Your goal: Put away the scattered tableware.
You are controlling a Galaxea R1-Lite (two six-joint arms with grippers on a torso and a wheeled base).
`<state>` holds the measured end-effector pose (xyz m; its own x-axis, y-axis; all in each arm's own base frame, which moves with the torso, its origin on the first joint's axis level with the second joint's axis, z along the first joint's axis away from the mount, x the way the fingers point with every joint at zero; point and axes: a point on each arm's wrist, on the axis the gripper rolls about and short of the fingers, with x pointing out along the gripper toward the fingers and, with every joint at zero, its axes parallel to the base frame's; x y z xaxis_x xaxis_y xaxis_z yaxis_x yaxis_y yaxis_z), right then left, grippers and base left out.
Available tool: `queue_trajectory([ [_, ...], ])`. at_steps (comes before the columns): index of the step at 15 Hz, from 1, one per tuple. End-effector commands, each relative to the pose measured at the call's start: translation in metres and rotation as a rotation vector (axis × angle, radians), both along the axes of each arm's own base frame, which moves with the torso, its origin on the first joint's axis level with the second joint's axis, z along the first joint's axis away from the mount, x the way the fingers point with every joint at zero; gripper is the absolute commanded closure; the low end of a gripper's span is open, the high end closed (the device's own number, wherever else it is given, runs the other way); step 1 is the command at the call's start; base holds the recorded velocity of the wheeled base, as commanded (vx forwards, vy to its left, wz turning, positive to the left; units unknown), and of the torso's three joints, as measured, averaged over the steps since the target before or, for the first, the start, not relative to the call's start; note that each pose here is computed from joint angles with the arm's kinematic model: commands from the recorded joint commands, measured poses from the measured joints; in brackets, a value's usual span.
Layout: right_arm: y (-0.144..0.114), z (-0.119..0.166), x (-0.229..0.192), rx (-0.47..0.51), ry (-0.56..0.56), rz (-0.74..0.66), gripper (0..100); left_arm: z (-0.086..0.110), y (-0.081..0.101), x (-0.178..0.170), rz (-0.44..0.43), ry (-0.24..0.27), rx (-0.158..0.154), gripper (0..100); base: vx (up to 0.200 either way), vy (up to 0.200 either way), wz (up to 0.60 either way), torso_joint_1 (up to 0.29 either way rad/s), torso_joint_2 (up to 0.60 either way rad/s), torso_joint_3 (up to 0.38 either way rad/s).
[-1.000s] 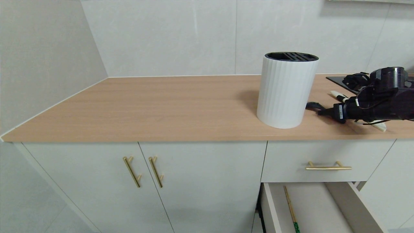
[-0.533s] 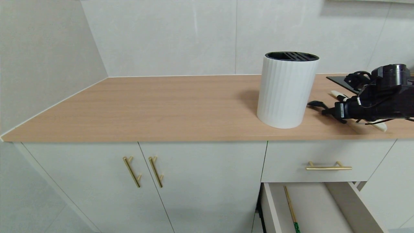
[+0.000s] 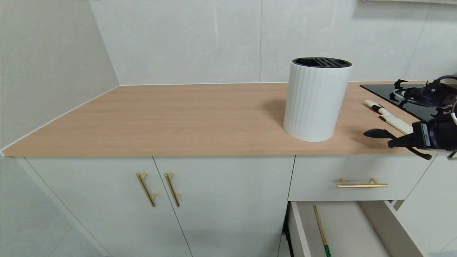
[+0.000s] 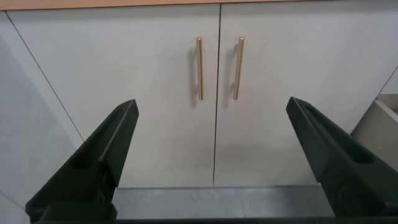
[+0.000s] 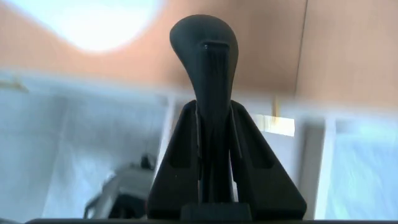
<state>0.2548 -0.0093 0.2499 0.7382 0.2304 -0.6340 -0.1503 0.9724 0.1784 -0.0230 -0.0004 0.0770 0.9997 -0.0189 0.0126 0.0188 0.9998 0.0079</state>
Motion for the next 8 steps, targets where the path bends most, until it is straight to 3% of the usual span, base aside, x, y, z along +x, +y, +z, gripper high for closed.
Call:
queue_trajectory([
  [1,0.013,-0.005,-0.047,-0.073,0.009,-0.019,100,0.000,0.000,0.000,0.001,0.000,0.000,0,0.000,0.000,0.00,0.000,0.00,0.000],
  [5,0.026,-0.041,-0.065,-0.102,0.139,0.003,100,0.000,0.000,0.000,-0.001,0.000,0.000,0,0.000,0.000,0.00,0.000,0.00,0.000],
  [6,0.027,-0.064,-0.058,-0.086,0.245,-0.013,100,0.000,0.000,0.000,0.001,0.000,0.000,0,0.000,0.000,0.00,0.000,0.00,0.000],
  [8,0.027,-0.091,-0.043,-0.089,0.349,-0.032,100,0.000,0.000,0.000,-0.001,0.000,0.000,0,0.000,0.000,0.00,0.000,0.00,0.000],
])
